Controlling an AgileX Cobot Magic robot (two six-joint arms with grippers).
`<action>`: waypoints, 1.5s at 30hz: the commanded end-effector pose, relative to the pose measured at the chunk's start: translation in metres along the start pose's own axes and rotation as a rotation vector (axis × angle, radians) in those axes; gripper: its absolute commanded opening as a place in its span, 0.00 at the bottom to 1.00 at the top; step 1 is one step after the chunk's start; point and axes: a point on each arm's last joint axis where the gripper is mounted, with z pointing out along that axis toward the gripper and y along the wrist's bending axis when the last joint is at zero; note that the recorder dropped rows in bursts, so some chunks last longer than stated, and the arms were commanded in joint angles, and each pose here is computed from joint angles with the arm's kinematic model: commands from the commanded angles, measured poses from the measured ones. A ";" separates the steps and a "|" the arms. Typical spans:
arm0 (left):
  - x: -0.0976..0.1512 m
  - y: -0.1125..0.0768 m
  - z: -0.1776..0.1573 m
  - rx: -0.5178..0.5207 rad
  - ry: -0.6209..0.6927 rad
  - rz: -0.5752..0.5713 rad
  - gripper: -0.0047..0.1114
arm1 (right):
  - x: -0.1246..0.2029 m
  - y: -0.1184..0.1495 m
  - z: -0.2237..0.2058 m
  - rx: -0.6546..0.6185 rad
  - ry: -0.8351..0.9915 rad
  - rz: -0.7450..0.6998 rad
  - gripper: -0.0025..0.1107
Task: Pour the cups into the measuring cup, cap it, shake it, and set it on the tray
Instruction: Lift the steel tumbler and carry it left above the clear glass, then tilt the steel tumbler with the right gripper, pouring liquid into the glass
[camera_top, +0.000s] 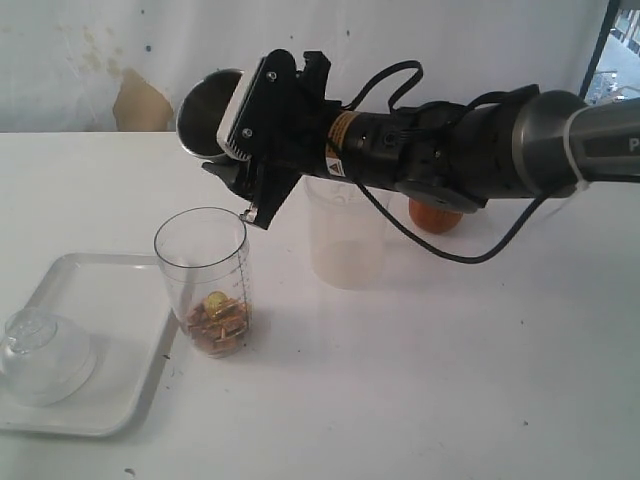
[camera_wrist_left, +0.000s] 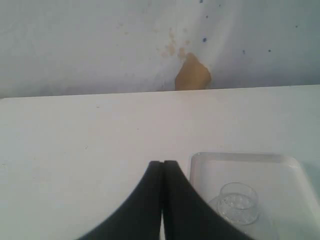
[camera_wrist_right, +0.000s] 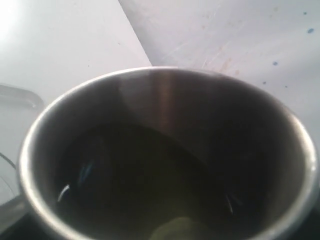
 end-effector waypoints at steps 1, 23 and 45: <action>0.000 0.000 0.000 0.006 -0.007 -0.006 0.04 | -0.017 -0.008 -0.003 0.025 -0.119 -0.020 0.02; 0.000 0.000 0.000 0.006 -0.007 -0.006 0.04 | 0.011 -0.010 -0.004 -0.047 -0.111 -0.071 0.02; 0.000 0.000 0.000 0.006 -0.007 -0.006 0.04 | 0.011 -0.010 -0.004 -0.044 -0.114 -0.271 0.02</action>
